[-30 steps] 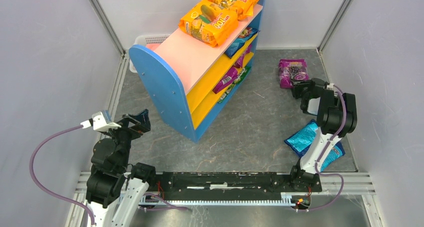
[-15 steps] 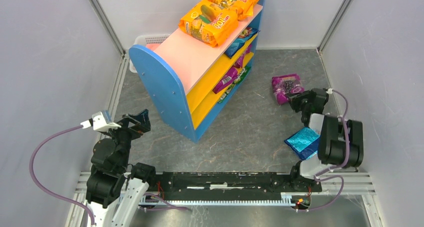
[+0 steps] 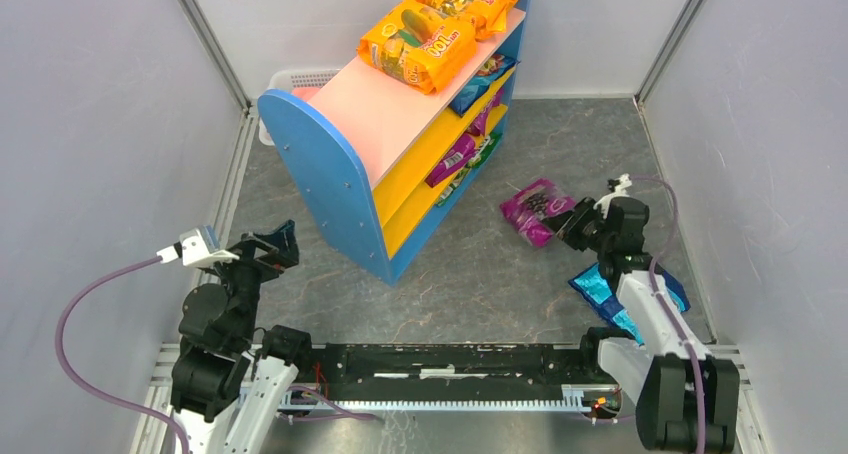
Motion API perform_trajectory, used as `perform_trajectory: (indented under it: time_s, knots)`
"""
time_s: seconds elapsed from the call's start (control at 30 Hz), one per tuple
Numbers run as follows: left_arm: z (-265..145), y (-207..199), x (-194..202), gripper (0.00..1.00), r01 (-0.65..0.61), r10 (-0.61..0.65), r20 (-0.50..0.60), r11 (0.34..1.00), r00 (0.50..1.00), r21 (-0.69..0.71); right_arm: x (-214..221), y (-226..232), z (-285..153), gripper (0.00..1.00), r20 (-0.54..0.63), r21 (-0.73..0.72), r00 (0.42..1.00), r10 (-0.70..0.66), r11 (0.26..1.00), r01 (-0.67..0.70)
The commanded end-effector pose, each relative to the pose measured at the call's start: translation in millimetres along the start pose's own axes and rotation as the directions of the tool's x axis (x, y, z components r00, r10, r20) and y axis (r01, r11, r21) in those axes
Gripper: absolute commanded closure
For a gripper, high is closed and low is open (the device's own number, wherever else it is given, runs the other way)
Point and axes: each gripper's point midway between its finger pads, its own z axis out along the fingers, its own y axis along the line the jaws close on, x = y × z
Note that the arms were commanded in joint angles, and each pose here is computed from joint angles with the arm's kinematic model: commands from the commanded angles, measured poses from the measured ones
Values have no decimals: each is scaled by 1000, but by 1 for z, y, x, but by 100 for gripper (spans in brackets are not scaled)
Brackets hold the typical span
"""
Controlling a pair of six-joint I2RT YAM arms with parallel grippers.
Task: Place and organize the candy bags onto the shelf
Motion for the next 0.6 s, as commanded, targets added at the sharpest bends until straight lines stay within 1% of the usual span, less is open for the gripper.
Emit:
perform_trajectory:
  time_s: [0.0, 0.1, 0.3, 0.4, 0.5, 0.57]
  knots:
    - [-2, -2, -11, 0, -27, 27, 46, 1000, 999, 16, 22, 54, -25, 92, -97, -193, 983, -158, 972, 138]
    - [-2, -2, -10, 0, -28, 27, 44, 999, 999, 17, 42, 85, -38, 94, -154, -294, 971, -182, 947, 131]
    - [-1, -2, -10, 0, -27, 26, 41, 999, 999, 17, 76, 138, -70, 95, -257, -465, 947, -192, 883, 53]
    - [-1, -3, -10, 0, -27, 26, 41, 999, 999, 18, 86, 163, -87, 96, -291, -538, 933, -211, 843, 22]
    - [-1, -2, -9, 0, -28, 27, 40, 999, 999, 17, 100, 186, -104, 96, -344, -602, 907, -243, 799, -14]
    - [-1, -2, -10, 0, -27, 27, 41, 999, 999, 17, 105, 203, -114, 96, -344, -656, 896, -280, 755, -16]
